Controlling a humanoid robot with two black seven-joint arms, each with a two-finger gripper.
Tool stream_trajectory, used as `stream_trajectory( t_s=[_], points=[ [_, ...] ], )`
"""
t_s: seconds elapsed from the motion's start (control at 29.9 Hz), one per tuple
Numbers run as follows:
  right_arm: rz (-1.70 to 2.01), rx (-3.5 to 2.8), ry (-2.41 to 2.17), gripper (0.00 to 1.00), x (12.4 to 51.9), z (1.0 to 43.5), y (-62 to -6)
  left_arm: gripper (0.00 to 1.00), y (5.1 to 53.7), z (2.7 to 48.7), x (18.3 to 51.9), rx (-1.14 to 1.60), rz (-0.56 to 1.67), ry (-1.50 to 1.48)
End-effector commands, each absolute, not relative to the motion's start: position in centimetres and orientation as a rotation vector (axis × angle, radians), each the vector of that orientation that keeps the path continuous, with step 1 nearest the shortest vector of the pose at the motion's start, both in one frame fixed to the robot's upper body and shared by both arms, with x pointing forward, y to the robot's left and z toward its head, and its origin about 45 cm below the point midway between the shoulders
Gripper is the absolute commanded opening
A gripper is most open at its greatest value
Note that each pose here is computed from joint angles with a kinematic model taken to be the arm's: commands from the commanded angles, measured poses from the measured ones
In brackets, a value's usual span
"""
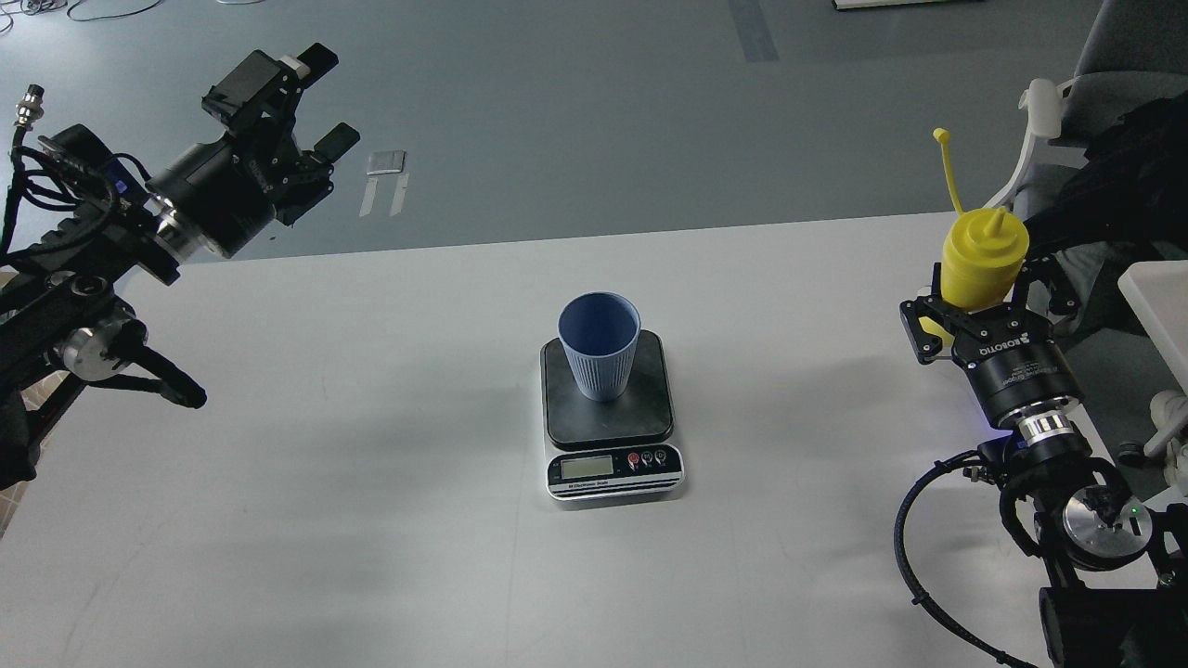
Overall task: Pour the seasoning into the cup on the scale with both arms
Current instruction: 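Lower the yellow bottle onto the table and open the right gripper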
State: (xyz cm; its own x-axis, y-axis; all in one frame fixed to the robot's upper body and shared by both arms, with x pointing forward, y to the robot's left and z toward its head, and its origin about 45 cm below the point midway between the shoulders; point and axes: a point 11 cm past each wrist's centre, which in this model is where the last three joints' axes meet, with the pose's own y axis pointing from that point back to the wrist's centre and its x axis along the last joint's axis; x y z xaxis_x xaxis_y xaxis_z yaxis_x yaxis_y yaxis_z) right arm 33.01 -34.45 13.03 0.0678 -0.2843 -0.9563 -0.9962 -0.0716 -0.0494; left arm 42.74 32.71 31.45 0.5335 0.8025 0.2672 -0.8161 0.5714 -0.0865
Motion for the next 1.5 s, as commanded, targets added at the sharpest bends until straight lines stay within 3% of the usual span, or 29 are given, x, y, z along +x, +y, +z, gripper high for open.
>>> stream_trajectory(
  t_s=[0.0, 1.04, 1.1, 1.14, 1.2, 1.24, 1.27, 1.47],
  points=[
    [1.113, -1.404, 1.352, 0.00, 32.2, 11.1, -35.0, 1.00, 32.9, 31.4, 42.7, 0.059, 0.966, -0.294],
    [1.203, -1.269, 1.394, 0.02, 28.8, 7.5, -36.0, 1.00, 33.6, 32.6, 41.8, 0.071, 0.955, -0.323],
    [1.215, -1.255, 1.404, 0.29, 28.1, 7.0, -36.1, 1.00, 33.6, 32.7, 41.8, 0.072, 0.954, -0.323],
    [1.222, -1.247, 1.411, 0.47, 27.5, 6.7, -36.2, 1.00, 33.6, 32.7, 41.8, 0.072, 0.954, -0.323],
    [1.226, -1.238, 1.417, 0.67, 27.0, 6.4, -36.3, 1.00, 33.6, 32.7, 41.8, 0.072, 0.954, -0.323],
    [1.232, -1.229, 1.424, 0.86, 26.5, 6.1, -36.4, 1.00, 33.7, 32.7, 41.8, 0.073, 0.955, -0.324],
    [1.235, -1.222, 1.430, 0.95, 25.9, 6.0, -36.5, 1.00, 33.7, 32.8, 41.8, 0.073, 0.957, -0.326],
    [1.222, -1.231, 1.436, 1.00, 23.6, 6.4, -36.7, 1.00, 34.0, 32.9, 41.7, 0.077, 0.960, -0.329]
  ],
)
